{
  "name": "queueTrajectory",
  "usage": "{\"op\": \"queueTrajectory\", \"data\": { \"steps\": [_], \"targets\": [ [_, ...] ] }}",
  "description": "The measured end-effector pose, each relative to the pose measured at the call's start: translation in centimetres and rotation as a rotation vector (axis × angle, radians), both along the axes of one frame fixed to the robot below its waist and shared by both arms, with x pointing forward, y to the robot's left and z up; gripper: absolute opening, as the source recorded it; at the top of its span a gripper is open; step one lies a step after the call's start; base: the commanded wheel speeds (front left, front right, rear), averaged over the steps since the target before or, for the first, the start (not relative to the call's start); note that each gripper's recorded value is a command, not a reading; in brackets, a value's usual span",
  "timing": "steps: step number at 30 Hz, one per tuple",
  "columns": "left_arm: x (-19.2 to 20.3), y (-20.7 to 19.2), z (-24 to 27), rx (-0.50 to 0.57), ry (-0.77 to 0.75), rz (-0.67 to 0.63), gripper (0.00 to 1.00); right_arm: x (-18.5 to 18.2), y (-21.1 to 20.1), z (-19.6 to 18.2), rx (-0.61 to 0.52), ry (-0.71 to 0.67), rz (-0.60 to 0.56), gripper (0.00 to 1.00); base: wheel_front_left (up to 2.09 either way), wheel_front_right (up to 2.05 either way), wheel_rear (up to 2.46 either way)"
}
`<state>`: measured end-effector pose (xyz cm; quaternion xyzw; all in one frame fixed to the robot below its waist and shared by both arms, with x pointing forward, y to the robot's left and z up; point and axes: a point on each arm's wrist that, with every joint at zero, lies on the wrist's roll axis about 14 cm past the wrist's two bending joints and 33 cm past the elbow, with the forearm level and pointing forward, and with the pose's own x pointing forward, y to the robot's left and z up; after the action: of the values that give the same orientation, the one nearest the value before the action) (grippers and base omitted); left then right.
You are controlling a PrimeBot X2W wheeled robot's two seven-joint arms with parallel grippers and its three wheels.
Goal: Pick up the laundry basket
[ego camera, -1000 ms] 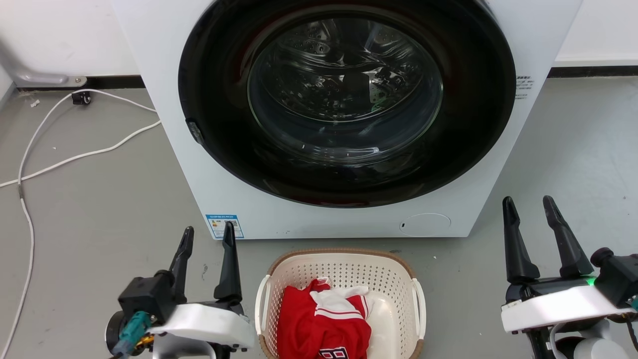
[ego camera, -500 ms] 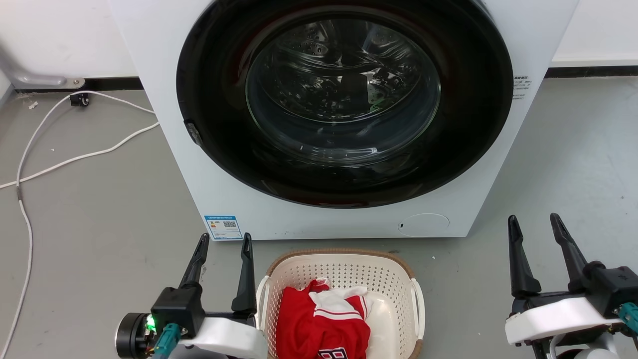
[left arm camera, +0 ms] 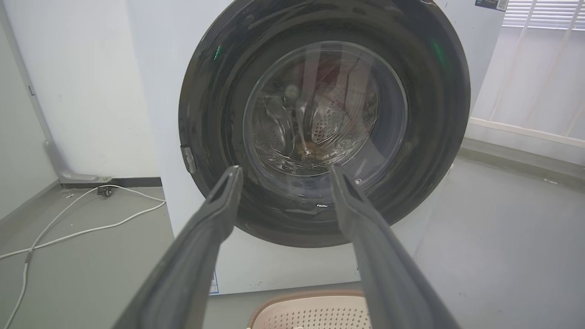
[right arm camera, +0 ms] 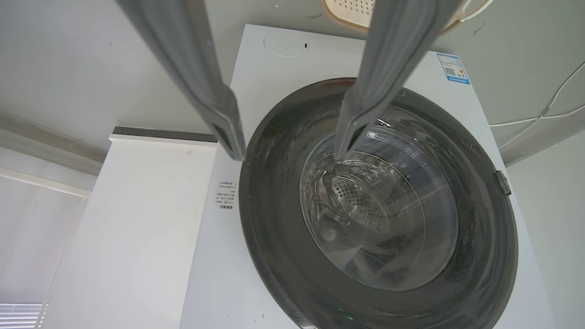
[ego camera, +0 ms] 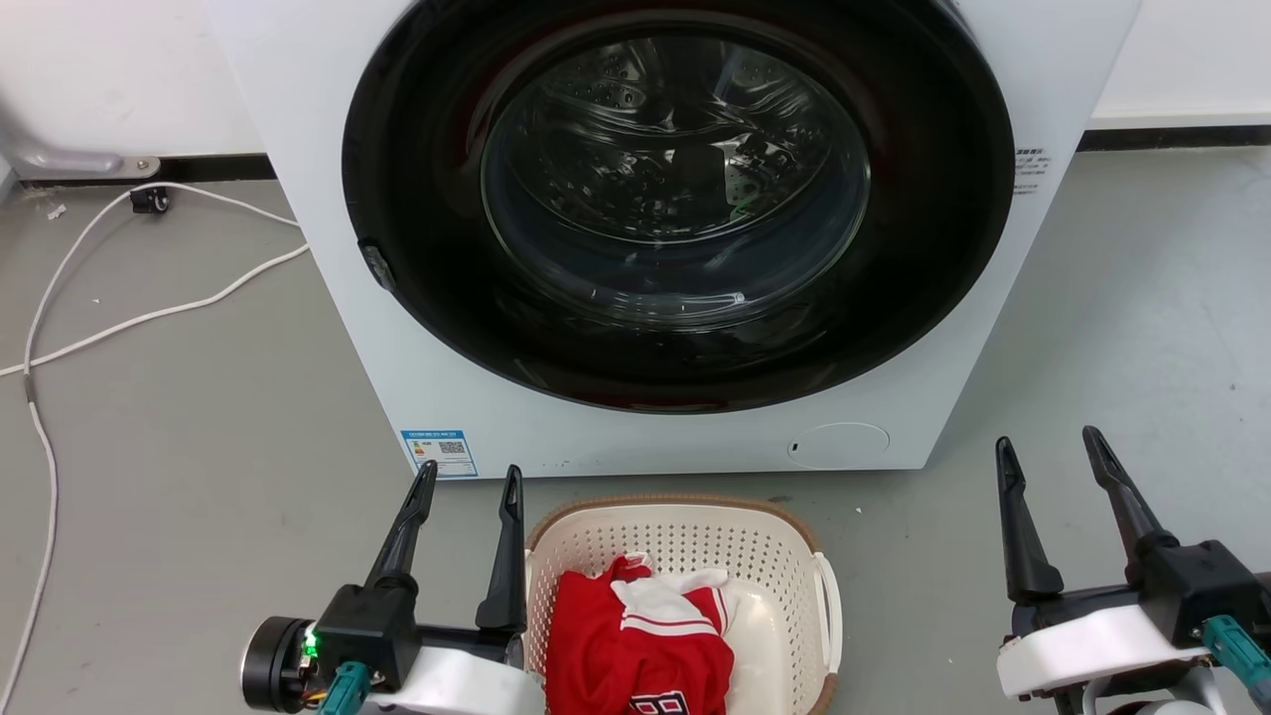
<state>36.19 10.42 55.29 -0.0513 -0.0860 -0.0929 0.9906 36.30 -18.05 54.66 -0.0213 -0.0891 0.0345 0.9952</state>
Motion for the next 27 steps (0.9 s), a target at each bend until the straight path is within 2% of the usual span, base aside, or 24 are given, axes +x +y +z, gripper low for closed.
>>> {"op": "queueTrajectory", "data": {
  "steps": [8,14,27],
  "targets": [
    [-0.3,-0.4,-0.4,-0.033,0.001,-0.040,1.00,-0.3,-1.0,-0.8,0.020,0.015,-0.030,1.00,0.00,0.00,0.00],
    [-0.4,0.7,-1.7,-0.089,0.039,-0.007,1.00,-0.6,-1.5,-1.7,0.018,0.036,-0.044,1.00,0.00,0.00,0.00],
    [-0.7,0.1,-4.0,0.043,0.069,-0.041,1.00,-0.7,-1.1,-1.7,-0.046,0.027,-0.032,1.00,0.00,0.00,0.00]
  ]
}}
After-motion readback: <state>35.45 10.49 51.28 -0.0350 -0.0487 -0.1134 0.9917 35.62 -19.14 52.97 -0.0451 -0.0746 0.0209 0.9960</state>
